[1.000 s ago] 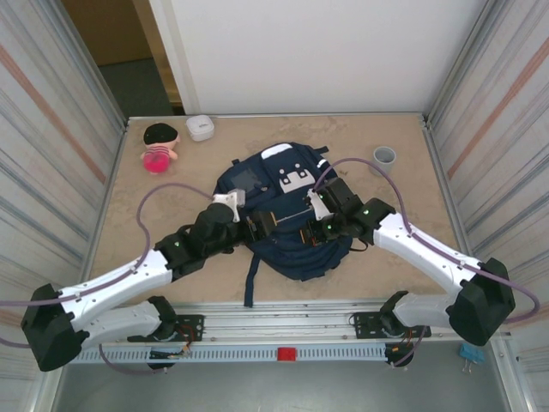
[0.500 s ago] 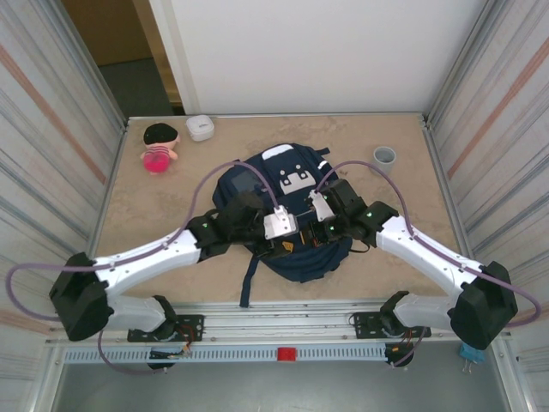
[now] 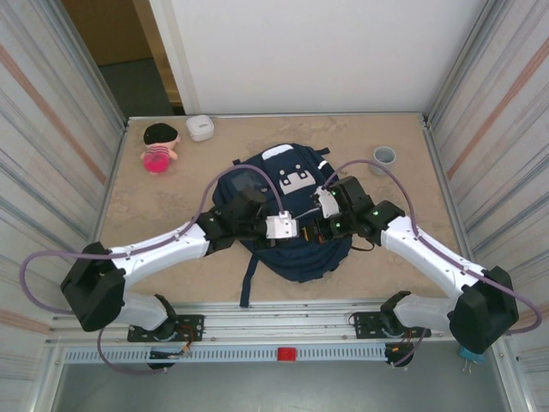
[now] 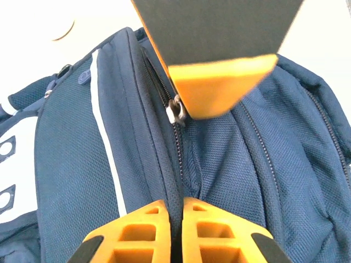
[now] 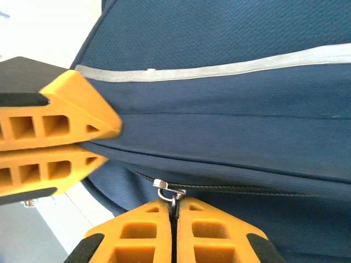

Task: Pack books, pencil case, and school supplies into a backpack

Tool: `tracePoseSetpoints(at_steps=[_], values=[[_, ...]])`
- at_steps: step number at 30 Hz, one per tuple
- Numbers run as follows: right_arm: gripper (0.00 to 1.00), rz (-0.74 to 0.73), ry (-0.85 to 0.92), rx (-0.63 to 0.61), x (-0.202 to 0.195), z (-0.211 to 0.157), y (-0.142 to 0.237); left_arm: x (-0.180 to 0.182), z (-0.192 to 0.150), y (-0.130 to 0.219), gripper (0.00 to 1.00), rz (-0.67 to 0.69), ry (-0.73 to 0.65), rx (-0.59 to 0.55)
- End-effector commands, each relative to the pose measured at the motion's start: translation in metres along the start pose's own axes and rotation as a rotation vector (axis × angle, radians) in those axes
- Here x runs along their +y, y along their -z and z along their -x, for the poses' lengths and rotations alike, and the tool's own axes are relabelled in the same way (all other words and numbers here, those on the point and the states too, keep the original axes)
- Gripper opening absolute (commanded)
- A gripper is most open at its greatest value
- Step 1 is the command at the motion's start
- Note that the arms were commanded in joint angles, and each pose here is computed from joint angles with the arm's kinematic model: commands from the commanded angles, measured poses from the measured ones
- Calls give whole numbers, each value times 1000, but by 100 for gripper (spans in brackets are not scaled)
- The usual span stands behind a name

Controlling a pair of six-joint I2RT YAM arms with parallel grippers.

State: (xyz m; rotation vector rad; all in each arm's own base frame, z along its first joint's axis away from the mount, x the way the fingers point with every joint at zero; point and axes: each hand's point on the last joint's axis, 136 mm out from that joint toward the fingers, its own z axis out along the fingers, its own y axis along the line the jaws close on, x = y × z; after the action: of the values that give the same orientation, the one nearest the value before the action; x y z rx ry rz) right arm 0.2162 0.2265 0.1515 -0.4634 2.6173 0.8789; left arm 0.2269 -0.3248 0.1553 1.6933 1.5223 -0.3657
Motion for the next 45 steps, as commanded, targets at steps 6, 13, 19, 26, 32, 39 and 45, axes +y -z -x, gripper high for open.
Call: tracePoseSetpoints(at_steps=[6,13,19,26,32,39,45], values=[[0,55,54,39,15,-10,2,9,-61,35,4,62,-3,197],[0,237,78,11,65,-4,-2,8,-8,60,67,131,139,46],[0,248,46,6,65,-2,-5,10,45,71,74,204,220,-235],[0,235,46,17,63,-4,-6,-2,14,23,74,65,-45,5],[0,188,43,8,54,-5,-5,-6,-5,7,30,-62,-147,129],[0,122,-35,-41,23,0,6,-4,-29,34,16,-61,-77,102],[0,199,54,-43,43,-4,6,-6,-49,53,31,-56,-88,146]])
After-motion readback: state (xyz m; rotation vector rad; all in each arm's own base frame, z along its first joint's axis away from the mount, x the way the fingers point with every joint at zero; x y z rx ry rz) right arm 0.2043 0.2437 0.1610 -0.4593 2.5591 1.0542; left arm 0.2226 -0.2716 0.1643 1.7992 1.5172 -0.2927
